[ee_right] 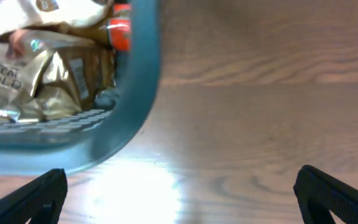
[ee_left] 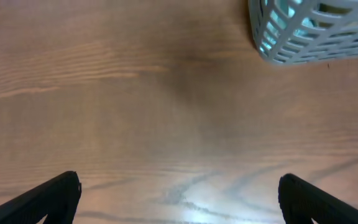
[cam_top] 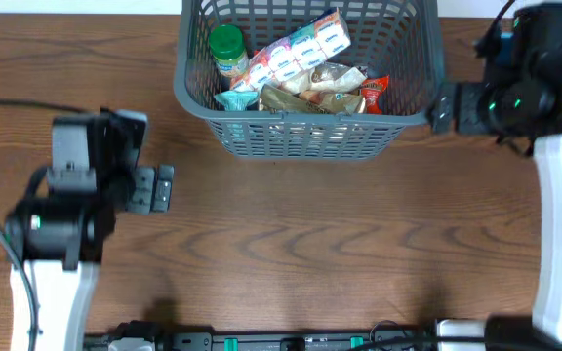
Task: Pack container
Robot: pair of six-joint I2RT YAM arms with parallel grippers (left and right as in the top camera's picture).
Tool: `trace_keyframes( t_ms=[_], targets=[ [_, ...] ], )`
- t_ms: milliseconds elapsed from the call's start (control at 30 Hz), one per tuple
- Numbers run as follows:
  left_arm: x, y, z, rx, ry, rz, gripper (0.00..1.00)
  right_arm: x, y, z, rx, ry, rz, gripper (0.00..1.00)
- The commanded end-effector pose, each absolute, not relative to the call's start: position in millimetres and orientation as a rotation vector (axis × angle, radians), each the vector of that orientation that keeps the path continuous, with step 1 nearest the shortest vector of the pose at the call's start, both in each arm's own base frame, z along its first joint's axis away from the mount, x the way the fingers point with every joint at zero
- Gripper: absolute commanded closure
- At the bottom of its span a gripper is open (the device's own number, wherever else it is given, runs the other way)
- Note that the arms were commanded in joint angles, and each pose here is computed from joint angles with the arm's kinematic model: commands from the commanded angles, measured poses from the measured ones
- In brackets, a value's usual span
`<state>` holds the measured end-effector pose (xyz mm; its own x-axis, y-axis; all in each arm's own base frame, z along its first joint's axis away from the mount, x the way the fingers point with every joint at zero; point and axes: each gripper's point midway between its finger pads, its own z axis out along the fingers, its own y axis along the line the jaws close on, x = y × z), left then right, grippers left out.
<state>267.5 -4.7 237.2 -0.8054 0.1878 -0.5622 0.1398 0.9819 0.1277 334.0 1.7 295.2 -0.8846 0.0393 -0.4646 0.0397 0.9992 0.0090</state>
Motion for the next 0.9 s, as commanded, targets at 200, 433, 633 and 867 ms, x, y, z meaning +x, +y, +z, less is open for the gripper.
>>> trace_keyframes(
  t_ms=[200,433,633,867],
  targets=[
    [232,-5,237,0.244,2.26,0.113,0.02,279,25,248,0.056,2.519,0.015,0.01],
    [215,-4,235,0.251,2.152,0.129,0.01,250,22,196,0.11,2.508,0.015,0.01],
    [214,-4,233,0.251,2.159,0.129,0.02,239,20,181,0.109,2.538,0.003,0.01],
    [212,-4,230,0.253,2.173,0.128,0.02,239,20,180,0.109,2.542,0.001,0.01]
  ],
)
